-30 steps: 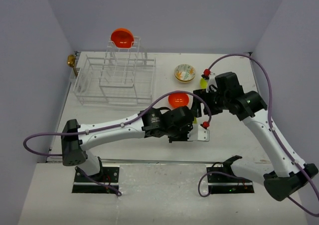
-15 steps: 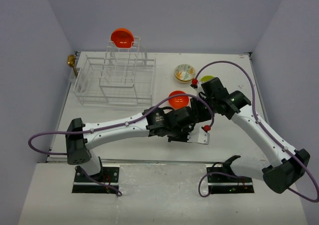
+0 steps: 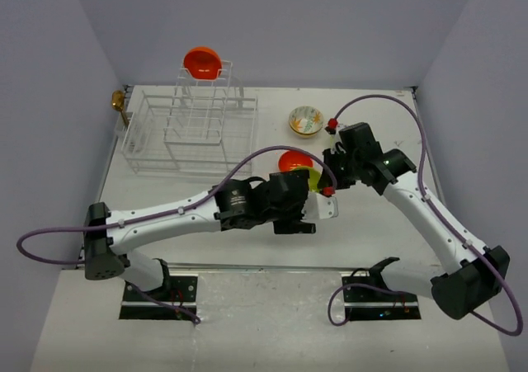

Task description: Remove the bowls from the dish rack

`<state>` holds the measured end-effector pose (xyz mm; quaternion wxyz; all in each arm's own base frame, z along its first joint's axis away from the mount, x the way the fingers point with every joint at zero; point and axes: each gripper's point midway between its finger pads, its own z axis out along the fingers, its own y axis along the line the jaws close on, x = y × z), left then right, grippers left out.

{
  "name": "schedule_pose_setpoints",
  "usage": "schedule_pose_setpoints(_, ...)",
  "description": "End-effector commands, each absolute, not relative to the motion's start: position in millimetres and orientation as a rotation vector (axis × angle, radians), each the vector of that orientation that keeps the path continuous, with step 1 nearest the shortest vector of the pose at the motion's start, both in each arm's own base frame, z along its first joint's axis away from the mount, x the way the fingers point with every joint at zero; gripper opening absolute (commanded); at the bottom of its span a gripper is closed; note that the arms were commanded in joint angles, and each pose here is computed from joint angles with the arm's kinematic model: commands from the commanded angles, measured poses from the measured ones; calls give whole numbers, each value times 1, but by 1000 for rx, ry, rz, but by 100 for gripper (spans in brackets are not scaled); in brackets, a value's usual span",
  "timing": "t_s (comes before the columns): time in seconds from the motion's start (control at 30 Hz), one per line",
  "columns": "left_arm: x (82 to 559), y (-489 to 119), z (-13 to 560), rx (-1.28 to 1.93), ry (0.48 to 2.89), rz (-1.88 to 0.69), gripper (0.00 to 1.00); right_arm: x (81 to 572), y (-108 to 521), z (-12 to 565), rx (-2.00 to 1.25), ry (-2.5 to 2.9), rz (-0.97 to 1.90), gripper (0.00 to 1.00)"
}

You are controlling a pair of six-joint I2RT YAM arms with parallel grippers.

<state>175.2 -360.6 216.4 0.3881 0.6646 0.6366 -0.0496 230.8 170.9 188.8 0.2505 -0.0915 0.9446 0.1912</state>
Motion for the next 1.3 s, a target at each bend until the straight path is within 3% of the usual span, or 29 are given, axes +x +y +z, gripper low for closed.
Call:
schedule_pose_setpoints(0.0, 194, -338, 306, 1235, 1576, -177, 100, 297, 145, 215, 66, 2394, 516, 0)
schedule_pose_setpoints(0.17, 217, -257, 337, 724, 1677, -30, 100, 375, 72, 228, 472, 2200, 430, 0)
schedule_pose_setpoints(0.3, 212, -203, 338, 435, 1710, -112, 100, 426, 37, 214, 646, 2177, 346, 0)
schedule_pose_setpoints(0.47, 189, -182, 347, 338, 1689, -347, 100, 462, 16, 177, 723, 2238, 237, 0)
schedule_pose_setpoints(0.77, 179, -165, 333, 364, 1691, -375, 100, 486, -11, 142, 777, 2304, 180, 0)
schedule_pose_setpoints(1.27, 176, -166, 337, 365, 1671, -418, 100, 480, -9, 122, 732, 2373, 173, 2)
